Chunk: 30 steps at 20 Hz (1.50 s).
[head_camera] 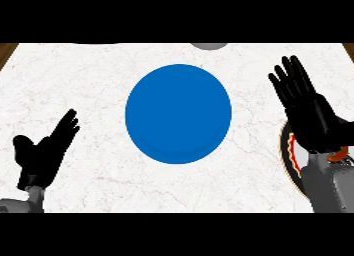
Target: Pick the tomato from the plate and place it in the plate
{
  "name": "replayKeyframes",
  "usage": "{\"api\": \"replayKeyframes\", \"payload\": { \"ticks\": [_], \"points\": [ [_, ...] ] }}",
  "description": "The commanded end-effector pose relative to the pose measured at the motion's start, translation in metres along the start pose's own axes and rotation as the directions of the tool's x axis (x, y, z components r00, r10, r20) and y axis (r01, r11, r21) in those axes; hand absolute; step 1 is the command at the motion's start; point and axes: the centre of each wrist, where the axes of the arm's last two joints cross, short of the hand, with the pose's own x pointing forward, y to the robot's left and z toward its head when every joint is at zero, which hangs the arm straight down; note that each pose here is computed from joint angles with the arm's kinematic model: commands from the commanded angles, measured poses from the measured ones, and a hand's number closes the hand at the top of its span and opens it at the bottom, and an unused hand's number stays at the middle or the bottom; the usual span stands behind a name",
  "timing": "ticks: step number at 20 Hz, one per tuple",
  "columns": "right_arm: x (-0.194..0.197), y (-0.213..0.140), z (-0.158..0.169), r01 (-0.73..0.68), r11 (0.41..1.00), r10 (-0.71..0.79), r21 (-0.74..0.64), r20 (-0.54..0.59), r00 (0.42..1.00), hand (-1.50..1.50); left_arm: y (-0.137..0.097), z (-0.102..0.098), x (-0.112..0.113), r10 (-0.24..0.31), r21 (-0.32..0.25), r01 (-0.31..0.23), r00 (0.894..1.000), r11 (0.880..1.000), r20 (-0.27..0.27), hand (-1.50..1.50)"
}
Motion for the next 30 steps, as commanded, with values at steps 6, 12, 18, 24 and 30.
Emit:
{"api": "replayKeyframes", "payload": {
  "ticks": [6,12,18,24,30],
  "points": [
    [0.056,-0.087,0.04,0.335,0.927,-0.241,-0.168,0.417,0.876,-1.5,0.055,0.02,0.002,-0.337,0.223,0.297,0.926,0.928,0.169,0.0],
    [0.013,-0.113,0.11,0.173,0.711,0.24,-0.682,0.466,0.852,-1.5,0.042,0.028,-0.019,-0.306,0.203,0.274,0.939,0.94,0.154,0.0],
    [0.008,-0.105,0.161,0.176,0.738,0.255,-0.651,0.511,0.821,-1.5,0.046,0.045,-0.03,-0.328,0.195,0.292,0.926,0.936,0.186,0.0],
    [0.025,-0.11,0.214,-0.194,0.799,0.373,-0.57,0.216,0.902,-1.5,0.032,0.038,-0.016,-0.326,0.188,0.29,0.923,0.938,0.204,0.0],
    [0.059,-0.13,0.198,-0.472,0.747,0.511,-0.468,-0.05,0.858,-1.5,0.037,0.024,-0.023,-0.319,0.173,0.288,0.927,0.942,0.195,0.0]
  ]
}}
